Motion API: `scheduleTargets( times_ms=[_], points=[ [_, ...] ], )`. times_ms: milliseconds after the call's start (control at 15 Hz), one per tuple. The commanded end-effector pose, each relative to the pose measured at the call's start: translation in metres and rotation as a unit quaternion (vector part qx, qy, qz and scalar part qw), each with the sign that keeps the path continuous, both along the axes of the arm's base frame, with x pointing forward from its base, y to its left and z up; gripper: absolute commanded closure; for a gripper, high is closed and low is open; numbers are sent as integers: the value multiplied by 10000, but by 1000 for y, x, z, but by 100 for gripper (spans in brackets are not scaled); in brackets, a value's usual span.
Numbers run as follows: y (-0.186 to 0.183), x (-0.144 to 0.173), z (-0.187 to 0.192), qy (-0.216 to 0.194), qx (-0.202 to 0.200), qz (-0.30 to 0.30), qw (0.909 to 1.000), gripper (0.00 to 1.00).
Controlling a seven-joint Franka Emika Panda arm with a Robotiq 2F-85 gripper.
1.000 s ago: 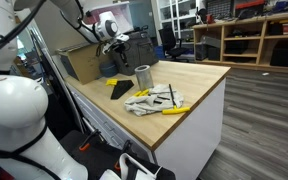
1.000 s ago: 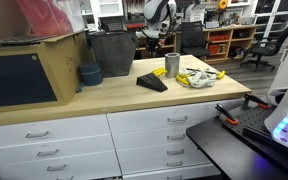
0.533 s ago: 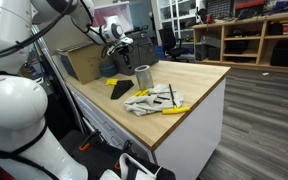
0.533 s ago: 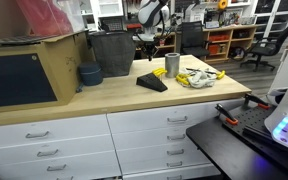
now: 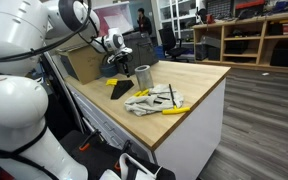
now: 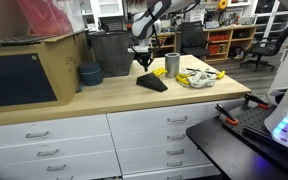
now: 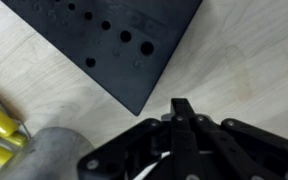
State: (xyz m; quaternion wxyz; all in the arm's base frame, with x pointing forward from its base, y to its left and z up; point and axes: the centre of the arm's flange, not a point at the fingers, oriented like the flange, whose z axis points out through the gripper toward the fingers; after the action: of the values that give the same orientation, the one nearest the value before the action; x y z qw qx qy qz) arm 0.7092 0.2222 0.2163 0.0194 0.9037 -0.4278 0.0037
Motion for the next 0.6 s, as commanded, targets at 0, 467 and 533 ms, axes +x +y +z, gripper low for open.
scheduleTargets(
  times_ms=[0, 467, 533],
  points=[
    [11, 10, -18, 186, -79, 156, 9997, 100],
    [-7, -15, -24, 517, -110, 219, 9984, 100],
    [-10, -18, -22, 593, -75, 243, 9979, 100]
  ],
)
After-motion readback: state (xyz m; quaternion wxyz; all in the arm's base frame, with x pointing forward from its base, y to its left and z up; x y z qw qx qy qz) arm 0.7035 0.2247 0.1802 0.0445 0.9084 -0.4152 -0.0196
